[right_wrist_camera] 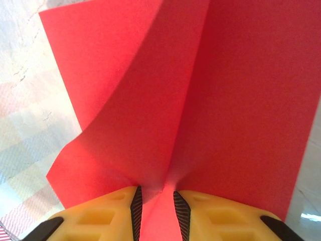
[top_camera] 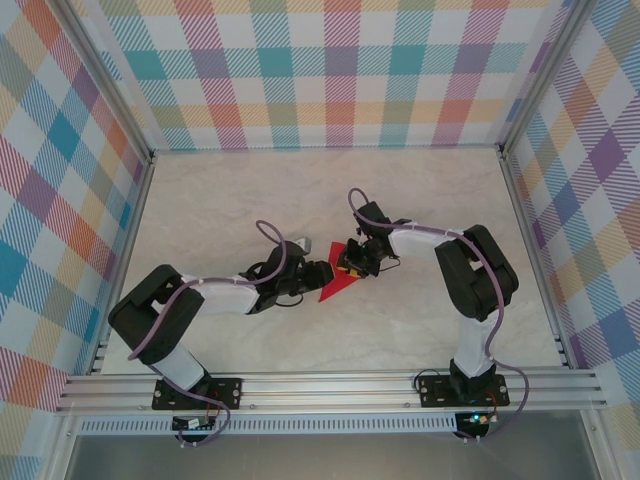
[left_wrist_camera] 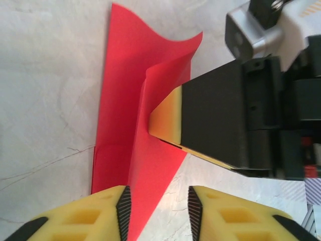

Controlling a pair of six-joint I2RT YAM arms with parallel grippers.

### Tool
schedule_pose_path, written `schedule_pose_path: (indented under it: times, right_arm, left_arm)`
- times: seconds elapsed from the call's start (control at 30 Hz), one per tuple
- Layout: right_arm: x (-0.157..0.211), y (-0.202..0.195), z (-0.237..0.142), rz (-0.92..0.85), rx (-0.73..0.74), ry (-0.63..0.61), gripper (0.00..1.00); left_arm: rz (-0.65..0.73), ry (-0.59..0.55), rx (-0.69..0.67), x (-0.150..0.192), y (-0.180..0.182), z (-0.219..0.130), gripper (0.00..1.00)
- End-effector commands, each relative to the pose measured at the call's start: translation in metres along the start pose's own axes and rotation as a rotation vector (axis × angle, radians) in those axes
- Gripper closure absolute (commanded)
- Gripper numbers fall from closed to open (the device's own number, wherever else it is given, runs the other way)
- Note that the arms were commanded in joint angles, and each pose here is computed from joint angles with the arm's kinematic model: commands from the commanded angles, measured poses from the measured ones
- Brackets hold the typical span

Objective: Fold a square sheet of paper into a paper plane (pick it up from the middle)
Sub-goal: Fourth fold the wing at the center of the table.

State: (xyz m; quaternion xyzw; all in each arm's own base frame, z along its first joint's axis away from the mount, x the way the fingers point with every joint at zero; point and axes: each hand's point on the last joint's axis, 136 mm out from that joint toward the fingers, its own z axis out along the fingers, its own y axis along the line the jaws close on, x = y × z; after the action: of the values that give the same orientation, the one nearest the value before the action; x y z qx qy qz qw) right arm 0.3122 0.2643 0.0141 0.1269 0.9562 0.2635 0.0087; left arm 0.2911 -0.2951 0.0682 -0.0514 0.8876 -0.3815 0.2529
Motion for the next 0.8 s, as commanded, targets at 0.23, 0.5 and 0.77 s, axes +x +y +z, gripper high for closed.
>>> schedule_pose_path:
  times: [0.23,0.5,0.77]
  right_arm:
    - [0.013,-0.092,0.017,0.134,0.319,-0.018,0.71]
    - [0.016,-0.095,0.015,0.141,0.328,-0.013,0.71]
    - [0.017,-0.098,0.014,0.143,0.343,-0.01,0.71]
  left_arm:
    - [-0.018,0.015,0.047,0.007,-0.005,-0.002,0.59]
    - [-0.01,0.066,0.087,0.013,-0.016,0.006,0.71]
    - [-0.017,0.107,0.06,0.022,-0.012,0.017,0.73]
